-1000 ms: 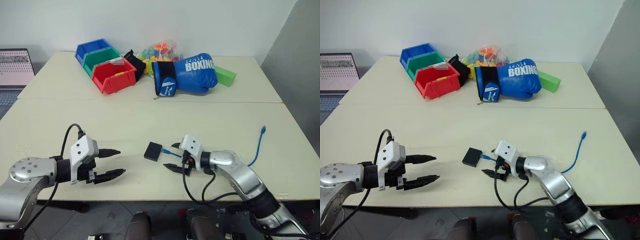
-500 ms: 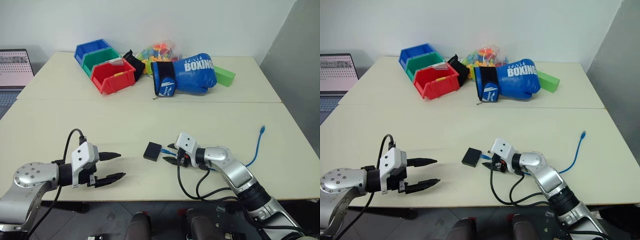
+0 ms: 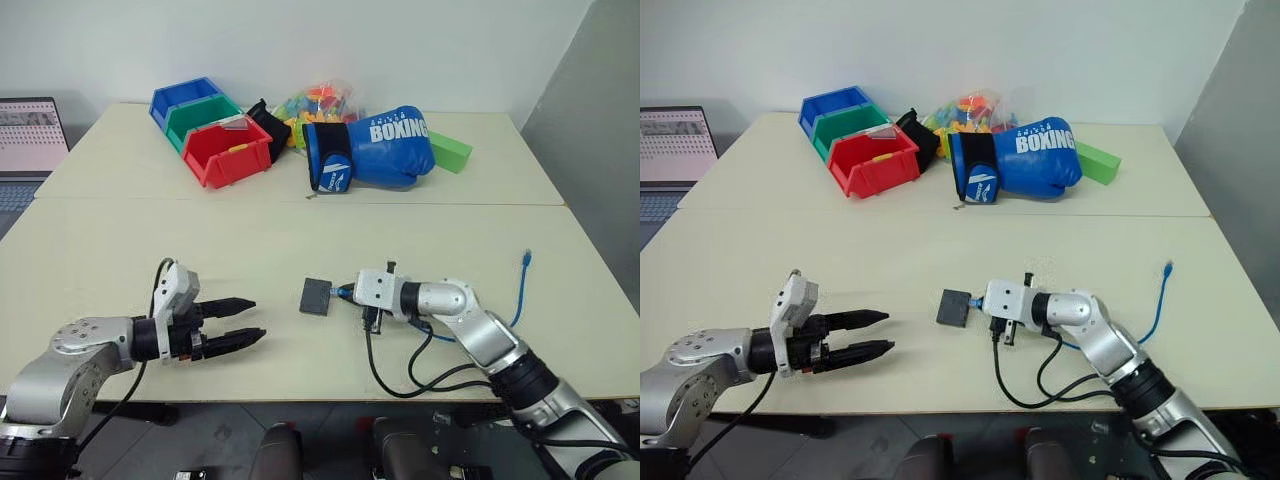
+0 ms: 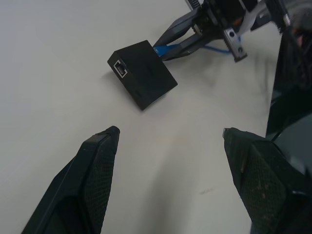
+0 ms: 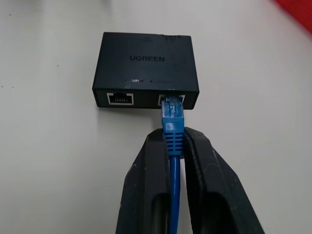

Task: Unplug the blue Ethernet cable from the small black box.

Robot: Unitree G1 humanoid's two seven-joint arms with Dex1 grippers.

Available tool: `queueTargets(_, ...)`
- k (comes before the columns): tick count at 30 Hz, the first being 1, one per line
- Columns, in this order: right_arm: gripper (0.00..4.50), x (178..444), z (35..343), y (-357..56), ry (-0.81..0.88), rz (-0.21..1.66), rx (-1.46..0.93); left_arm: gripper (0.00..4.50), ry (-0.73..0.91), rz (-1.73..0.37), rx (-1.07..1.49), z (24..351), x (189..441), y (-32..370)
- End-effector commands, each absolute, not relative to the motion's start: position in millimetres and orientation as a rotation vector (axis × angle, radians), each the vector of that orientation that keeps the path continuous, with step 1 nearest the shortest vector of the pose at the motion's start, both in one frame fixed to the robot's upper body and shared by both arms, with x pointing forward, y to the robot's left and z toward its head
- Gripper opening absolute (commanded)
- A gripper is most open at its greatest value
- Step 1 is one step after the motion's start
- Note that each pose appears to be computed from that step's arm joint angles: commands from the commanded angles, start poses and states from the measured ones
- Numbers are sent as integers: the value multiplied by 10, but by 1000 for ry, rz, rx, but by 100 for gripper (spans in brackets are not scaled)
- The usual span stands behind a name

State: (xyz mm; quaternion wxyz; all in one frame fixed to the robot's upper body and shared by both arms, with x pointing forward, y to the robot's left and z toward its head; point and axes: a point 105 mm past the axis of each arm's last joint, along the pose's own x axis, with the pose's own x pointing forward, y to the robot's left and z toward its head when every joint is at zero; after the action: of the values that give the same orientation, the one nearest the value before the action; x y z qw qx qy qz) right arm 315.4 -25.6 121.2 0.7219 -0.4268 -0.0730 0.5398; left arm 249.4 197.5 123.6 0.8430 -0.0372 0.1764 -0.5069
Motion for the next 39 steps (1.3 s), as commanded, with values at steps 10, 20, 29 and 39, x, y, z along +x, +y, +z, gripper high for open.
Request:
queueTargets(10,12,2875,1701,-24,-546,1282,-1183,364,286,-1081,-256,1500,2684,1642)
queueTargets(20,12,2844,1814,35,-599,1267,-1164,364,294,-1095,-310,1493,2678,1573)
queueTargets(29,11,2879,1889,30,-621,1237,-1142,200,296,-1116,-405,1542,2669,1563)
queueTargets(39,11,2869,1929,34,-657,1227,-1148,79,296,-1108,-443,1556,2701,1577)
